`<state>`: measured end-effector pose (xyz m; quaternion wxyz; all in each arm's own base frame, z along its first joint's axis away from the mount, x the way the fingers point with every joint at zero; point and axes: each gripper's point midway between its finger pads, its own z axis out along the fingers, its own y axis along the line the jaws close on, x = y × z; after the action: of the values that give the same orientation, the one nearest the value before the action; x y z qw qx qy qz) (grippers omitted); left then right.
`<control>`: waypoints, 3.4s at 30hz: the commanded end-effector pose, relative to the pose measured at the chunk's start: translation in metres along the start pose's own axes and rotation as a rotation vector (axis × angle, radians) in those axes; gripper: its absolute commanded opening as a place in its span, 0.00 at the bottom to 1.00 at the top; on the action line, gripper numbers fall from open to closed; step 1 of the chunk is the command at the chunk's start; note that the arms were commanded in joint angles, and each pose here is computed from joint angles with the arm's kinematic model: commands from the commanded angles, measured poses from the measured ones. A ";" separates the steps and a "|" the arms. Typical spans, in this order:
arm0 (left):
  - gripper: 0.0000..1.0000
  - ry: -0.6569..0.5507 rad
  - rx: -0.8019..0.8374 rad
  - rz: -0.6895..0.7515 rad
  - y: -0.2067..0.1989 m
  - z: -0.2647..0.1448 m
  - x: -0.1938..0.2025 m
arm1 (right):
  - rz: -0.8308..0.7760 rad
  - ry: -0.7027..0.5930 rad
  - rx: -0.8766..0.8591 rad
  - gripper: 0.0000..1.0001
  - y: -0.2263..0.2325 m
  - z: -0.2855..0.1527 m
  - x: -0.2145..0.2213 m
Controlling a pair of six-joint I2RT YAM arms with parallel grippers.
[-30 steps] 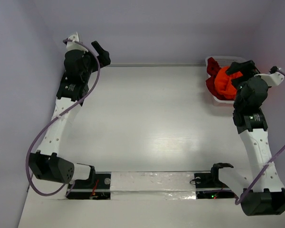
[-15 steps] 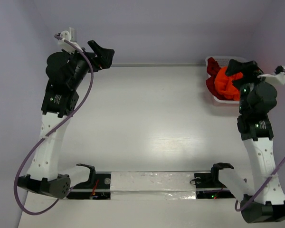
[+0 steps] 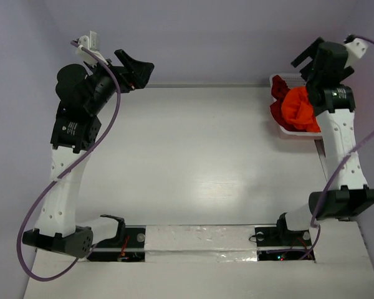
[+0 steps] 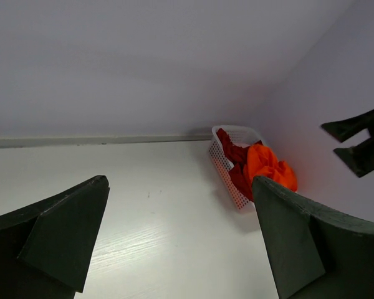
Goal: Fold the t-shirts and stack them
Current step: Grab the tshirt from the pile, then move the tshirt to the center of the board
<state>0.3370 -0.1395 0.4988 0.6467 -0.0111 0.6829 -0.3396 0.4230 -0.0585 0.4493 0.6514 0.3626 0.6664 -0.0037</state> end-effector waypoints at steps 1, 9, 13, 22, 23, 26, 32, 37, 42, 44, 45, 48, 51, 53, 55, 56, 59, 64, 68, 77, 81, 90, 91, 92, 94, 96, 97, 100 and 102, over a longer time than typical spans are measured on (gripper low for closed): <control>0.99 -0.026 0.045 -0.005 -0.012 0.004 -0.013 | -0.092 0.037 0.087 1.00 -0.026 -0.009 0.010; 0.99 0.013 -0.188 -0.079 0.041 0.011 0.015 | -0.075 0.041 0.204 0.62 -0.050 0.005 0.031; 0.99 -0.016 -0.267 -0.072 0.054 0.002 0.014 | -0.073 0.095 0.214 0.65 -0.060 0.011 0.062; 0.99 0.006 -0.274 -0.051 0.049 0.004 0.007 | -0.051 0.279 0.304 0.65 -0.097 0.055 0.142; 0.99 0.004 -0.268 -0.049 0.047 0.003 0.005 | -0.043 0.289 0.316 0.66 -0.104 0.059 0.147; 0.99 -0.005 -0.269 -0.048 0.045 -0.001 0.002 | -0.033 0.353 0.363 0.63 -0.134 0.075 0.169; 0.99 -0.008 -0.280 -0.049 0.046 -0.004 0.001 | -0.043 0.377 0.400 0.63 -0.158 0.087 0.180; 0.99 -0.005 -0.279 -0.056 0.045 -0.004 0.001 | -0.038 0.394 0.391 0.53 -0.155 0.092 0.184; 0.99 0.010 -0.281 -0.059 0.046 -0.001 0.007 | -0.038 0.388 0.384 0.21 -0.153 0.089 0.181; 0.99 0.018 -0.282 -0.063 0.047 0.000 0.010 | -0.038 0.383 0.385 0.04 -0.154 0.087 0.178; 0.99 0.023 -0.283 -0.062 0.048 0.001 0.011 | -0.039 0.380 0.389 0.00 -0.155 0.086 0.177; 0.99 0.040 -0.277 -0.064 0.047 0.004 0.017 | -0.022 0.373 0.364 0.00 -0.148 0.081 0.170; 0.99 0.045 -0.291 -0.062 0.051 0.005 0.020 | -0.003 0.348 0.296 0.00 -0.130 0.069 0.157; 0.99 0.057 -0.289 -0.063 0.051 0.008 0.026 | -0.040 0.334 0.209 0.00 -0.100 0.051 0.155; 0.99 0.067 -0.286 -0.065 0.051 0.011 0.032 | -0.087 0.316 0.168 0.00 -0.079 0.036 0.156; 0.99 0.068 -0.293 -0.064 0.053 0.012 0.033 | -0.131 0.325 0.097 0.00 -0.051 0.020 0.162; 0.99 0.087 -0.309 -0.058 0.058 0.015 0.043 | -0.205 0.318 0.001 0.00 -0.009 -0.011 0.156; 0.99 0.115 -0.327 -0.057 0.060 0.018 0.060 | -0.281 0.317 -0.227 0.00 0.078 -0.075 0.132; 0.99 0.149 -0.332 -0.059 0.058 0.020 0.082 | -0.293 0.315 -0.417 0.00 0.132 -0.119 0.106; 0.99 0.206 -0.373 -0.055 0.069 0.016 0.130 | -0.310 0.182 -0.739 0.00 0.214 -0.221 0.037; 0.99 0.243 -0.400 -0.071 0.081 0.005 0.159 | -0.261 0.132 -0.882 0.00 0.229 -0.253 0.013; 0.99 0.210 -0.416 -0.098 0.082 -0.018 0.160 | -0.190 0.073 -1.081 0.00 0.235 -0.305 -0.025; 0.99 0.208 -0.415 -0.098 0.081 -0.018 0.158 | -0.198 0.076 -1.073 0.00 0.234 -0.304 -0.022; 0.99 0.205 -0.413 -0.100 0.080 -0.019 0.156 | -0.208 0.078 -1.062 0.00 0.234 -0.301 -0.019; 0.99 0.200 -0.406 -0.106 0.077 -0.017 0.153 | -0.230 0.085 -1.025 0.00 0.232 -0.294 -0.010; 0.99 0.202 -0.399 -0.108 0.074 -0.016 0.154 | -0.281 0.125 -0.978 0.00 0.233 -0.284 0.016; 0.99 0.205 -0.403 -0.108 0.075 -0.015 0.155 | -0.297 0.135 -0.938 0.00 0.231 -0.277 0.025; 0.99 0.206 -0.408 -0.112 0.077 -0.013 0.157 | -0.362 0.203 -0.858 0.00 0.230 -0.261 0.068; 0.99 0.209 -0.403 -0.111 0.074 -0.012 0.158 | -0.396 0.262 -0.821 0.00 0.229 -0.254 0.101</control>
<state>0.3271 -0.1462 0.2976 0.5116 -0.1364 0.8207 -0.2145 0.3064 0.2692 0.5399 0.6566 -0.0820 0.7195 0.2110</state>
